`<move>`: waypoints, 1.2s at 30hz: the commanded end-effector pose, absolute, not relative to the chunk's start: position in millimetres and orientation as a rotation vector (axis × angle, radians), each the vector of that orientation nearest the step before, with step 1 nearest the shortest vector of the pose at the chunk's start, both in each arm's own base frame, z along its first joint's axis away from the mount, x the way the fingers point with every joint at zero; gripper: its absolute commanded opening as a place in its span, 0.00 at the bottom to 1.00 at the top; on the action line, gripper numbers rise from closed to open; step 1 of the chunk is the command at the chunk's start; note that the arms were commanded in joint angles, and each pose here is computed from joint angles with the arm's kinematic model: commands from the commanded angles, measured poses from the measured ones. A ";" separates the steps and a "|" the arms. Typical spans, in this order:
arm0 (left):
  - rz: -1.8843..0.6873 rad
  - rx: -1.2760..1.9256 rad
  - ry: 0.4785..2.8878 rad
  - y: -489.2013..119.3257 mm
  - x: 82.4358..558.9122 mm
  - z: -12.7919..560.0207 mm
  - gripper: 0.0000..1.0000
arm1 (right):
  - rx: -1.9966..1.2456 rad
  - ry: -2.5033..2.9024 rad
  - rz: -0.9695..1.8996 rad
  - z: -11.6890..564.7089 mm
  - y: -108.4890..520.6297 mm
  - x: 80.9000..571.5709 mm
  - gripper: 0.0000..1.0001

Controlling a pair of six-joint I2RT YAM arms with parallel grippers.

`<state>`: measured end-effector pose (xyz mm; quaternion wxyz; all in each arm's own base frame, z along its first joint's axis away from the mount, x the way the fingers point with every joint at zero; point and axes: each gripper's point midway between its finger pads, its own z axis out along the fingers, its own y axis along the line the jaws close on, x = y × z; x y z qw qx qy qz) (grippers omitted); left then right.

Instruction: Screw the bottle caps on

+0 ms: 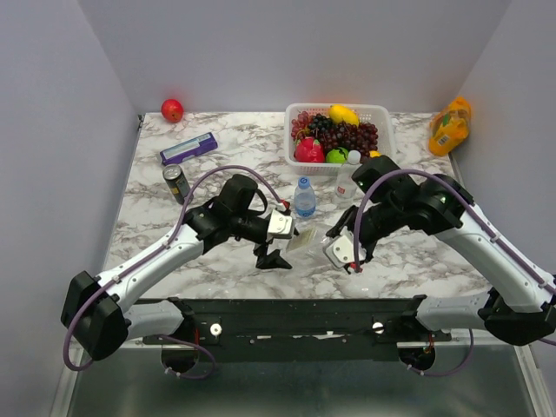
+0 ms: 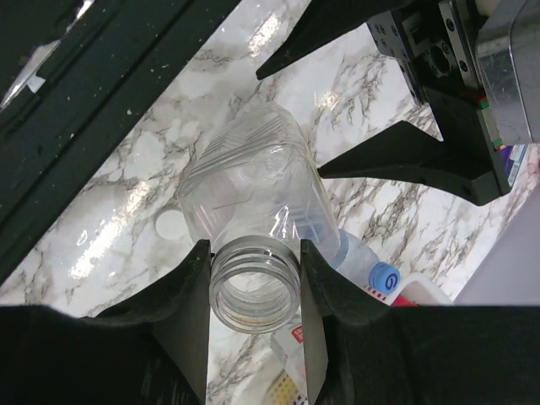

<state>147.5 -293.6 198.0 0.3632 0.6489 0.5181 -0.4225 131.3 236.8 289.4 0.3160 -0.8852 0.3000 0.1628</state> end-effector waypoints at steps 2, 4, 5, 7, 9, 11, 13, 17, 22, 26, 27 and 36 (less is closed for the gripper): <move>-1.148 1.661 1.294 -299.6 142.8 193.5 0.99 | -2.367 0.540 0.326 303.3 241.0 123.5 0.00; -1.138 1.612 1.278 -306.1 150.6 200.5 0.99 | -2.361 0.496 0.329 305.5 244.3 120.0 0.01; -1.119 1.594 1.293 -306.7 154.9 196.8 0.99 | -2.364 0.486 0.337 305.0 245.1 117.4 0.00; -1.104 1.559 1.270 -312.2 162.2 202.0 0.99 | -2.356 0.473 0.349 305.1 248.7 114.9 0.00; -1.112 1.567 1.262 -313.6 162.1 201.4 0.99 | -2.339 0.460 0.347 307.1 253.8 114.4 0.00; -1.139 1.570 1.274 -315.0 160.8 198.8 0.99 | -2.320 0.452 0.346 309.3 257.7 113.9 0.00; -1.148 1.564 1.263 -317.3 160.3 198.9 0.99 | -2.305 0.445 0.339 312.1 261.4 116.0 0.00; -1.076 1.545 1.282 -315.9 167.4 188.9 0.99 | -2.307 0.460 0.356 316.3 259.0 113.1 0.00; -0.862 1.405 1.284 -310.5 199.5 199.4 0.99 | -2.352 0.528 0.399 307.0 250.1 107.7 0.00; -0.816 1.370 1.301 -303.5 201.7 204.6 0.99 | -2.358 0.590 0.424 303.9 247.6 106.5 0.00; -0.812 1.370 1.314 -301.5 200.8 202.3 0.99 | -2.351 0.584 0.425 305.0 248.9 106.3 0.01; -0.958 1.413 1.203 -305.9 171.4 212.7 0.99 | -2.318 0.492 0.429 314.5 259.6 105.8 0.00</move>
